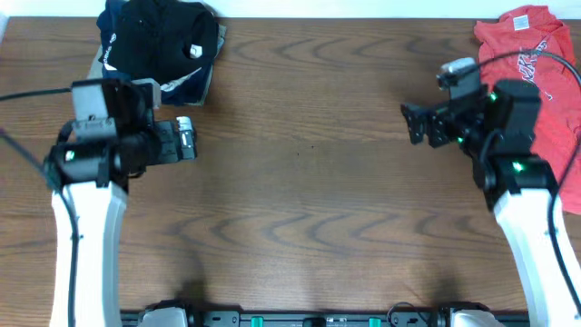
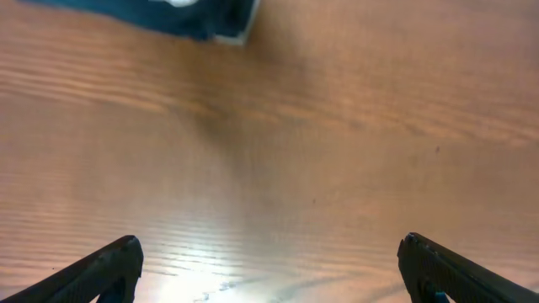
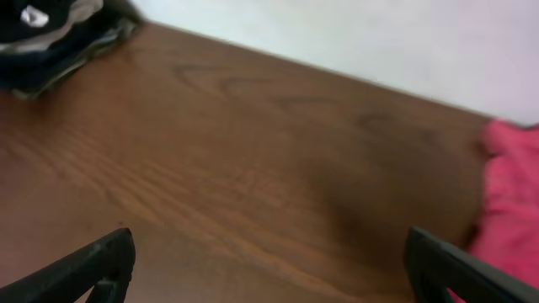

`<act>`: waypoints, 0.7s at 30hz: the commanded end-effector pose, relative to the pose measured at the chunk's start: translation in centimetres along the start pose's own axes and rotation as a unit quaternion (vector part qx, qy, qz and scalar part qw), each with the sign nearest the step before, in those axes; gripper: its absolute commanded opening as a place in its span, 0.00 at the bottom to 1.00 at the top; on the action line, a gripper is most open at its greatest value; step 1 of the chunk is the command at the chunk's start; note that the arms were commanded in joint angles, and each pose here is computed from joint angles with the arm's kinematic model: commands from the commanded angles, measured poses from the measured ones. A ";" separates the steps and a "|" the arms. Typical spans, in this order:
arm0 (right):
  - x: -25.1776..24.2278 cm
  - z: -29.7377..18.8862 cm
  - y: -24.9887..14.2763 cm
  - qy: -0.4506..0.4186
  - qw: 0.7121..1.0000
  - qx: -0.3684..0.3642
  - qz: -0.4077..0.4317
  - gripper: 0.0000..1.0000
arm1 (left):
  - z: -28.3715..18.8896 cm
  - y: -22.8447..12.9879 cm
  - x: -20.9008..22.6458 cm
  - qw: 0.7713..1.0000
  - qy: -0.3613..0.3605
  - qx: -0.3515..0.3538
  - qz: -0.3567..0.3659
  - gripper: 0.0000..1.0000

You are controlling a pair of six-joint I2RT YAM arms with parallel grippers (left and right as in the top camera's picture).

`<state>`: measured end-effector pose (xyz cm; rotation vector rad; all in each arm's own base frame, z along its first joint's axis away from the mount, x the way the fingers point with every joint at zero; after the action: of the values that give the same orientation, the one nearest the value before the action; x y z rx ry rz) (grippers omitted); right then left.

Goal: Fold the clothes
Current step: 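Reach the right gripper to the orange shirt and grasp its edge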

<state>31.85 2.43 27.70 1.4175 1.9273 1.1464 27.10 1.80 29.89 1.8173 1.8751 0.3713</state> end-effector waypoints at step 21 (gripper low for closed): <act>-14.7 7.0 -8.4 -0.295 0.931 0.090 0.194 0.84 | 5.3 1.8 -0.3 0.994 -0.101 0.033 -0.011 0.98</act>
<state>37.60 -7.62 16.33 1.9456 1.5216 0.6372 31.15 1.09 25.95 1.8111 1.8120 0.1224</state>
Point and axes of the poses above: each gripper's point midway between its finger pads, its own z axis out along the fingers, its own x axis along the line the jaws close on, y = z × x, the point moved 10 cm from there along -z, back along the fingers, and after that the axes turned 4 degrees about z, right-handed, at the moved point
